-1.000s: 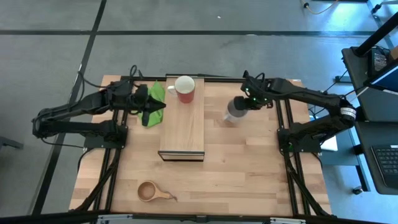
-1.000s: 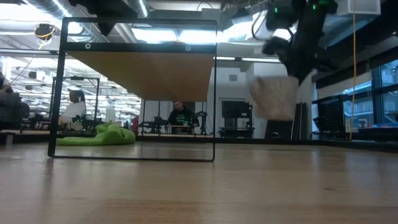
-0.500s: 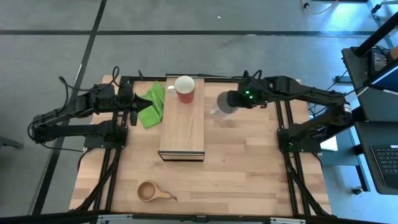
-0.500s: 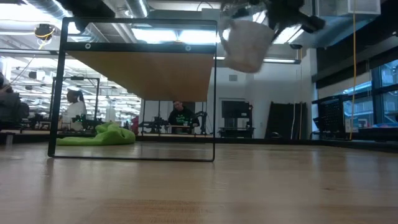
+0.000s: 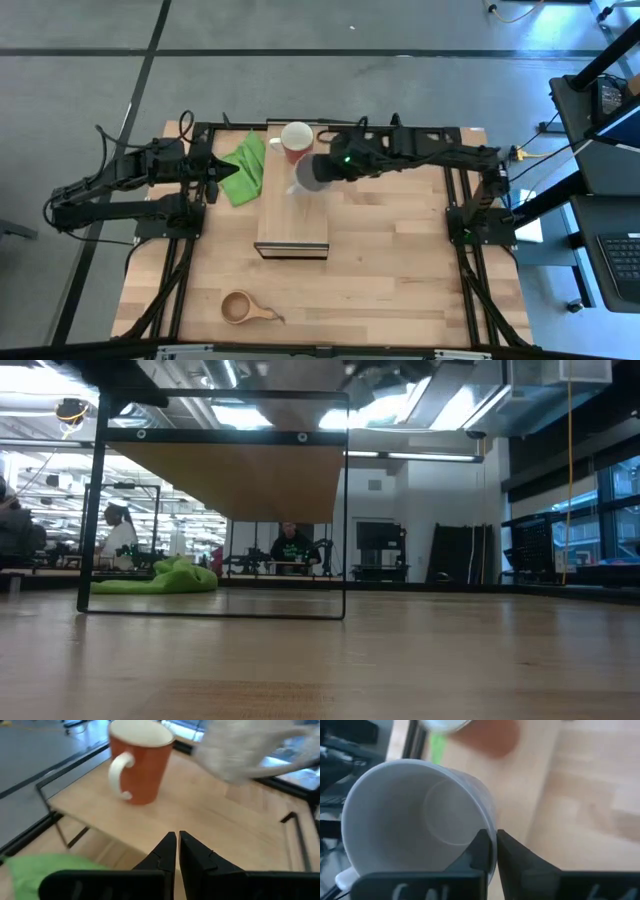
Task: Stack small to large cups/mugs on shelf
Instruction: Put the gray mug on the shelf
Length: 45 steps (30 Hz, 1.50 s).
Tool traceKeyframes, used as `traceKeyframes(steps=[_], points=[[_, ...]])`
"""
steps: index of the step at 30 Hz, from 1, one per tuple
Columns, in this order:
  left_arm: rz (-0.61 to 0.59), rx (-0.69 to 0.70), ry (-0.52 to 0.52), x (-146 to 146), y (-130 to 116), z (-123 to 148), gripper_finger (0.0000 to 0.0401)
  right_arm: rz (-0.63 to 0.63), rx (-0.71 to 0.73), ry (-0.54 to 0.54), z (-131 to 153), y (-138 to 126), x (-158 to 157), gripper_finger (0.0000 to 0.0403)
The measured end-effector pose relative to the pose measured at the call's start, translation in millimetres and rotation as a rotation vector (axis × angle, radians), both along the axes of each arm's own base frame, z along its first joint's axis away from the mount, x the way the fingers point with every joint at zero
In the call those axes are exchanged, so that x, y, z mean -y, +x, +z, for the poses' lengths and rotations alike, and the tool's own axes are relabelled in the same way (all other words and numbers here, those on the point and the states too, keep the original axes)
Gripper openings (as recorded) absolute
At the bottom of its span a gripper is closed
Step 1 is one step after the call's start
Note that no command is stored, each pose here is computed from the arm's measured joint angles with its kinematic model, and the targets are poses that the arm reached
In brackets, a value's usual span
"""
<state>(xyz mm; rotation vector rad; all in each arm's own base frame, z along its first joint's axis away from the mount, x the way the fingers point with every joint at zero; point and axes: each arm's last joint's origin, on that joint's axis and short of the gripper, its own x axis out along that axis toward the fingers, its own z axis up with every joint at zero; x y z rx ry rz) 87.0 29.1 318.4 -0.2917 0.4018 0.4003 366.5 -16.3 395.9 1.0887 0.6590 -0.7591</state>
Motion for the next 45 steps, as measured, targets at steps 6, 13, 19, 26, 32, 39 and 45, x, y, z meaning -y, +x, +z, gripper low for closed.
traceKeyframes(steps=[6,13,19,26,32,39,45], points=[[0.082,-0.057,0.015,-2,-3,-4,0.0014,0.016,-0.036,0.055,-4,18,-23,0.0021],[0.097,-0.053,0.013,-2,-3,-4,0.0014,0.042,-0.087,0.047,-12,21,-29,0.0026],[0.085,-0.066,0.049,-2,-3,-4,0.0014,-0.044,-0.071,0.057,-17,26,-27,0.0024],[0.055,-0.106,0.094,-2,-4,-5,0.0014,-0.179,-0.074,0.094,-35,41,-26,0.0023],[0.036,-0.129,0.119,-2,-4,-6,0.0014,-0.226,0.011,0.135,-37,52,-27,0.0025],[0.002,-0.155,0.178,-2,-4,-6,0.0014,-0.266,0.001,0.112,-38,50,-25,0.0025],[-0.001,-0.155,0.183,-2,-4,-6,0.0014,-0.261,-0.018,0.109,-41,51,-21,0.0027]])
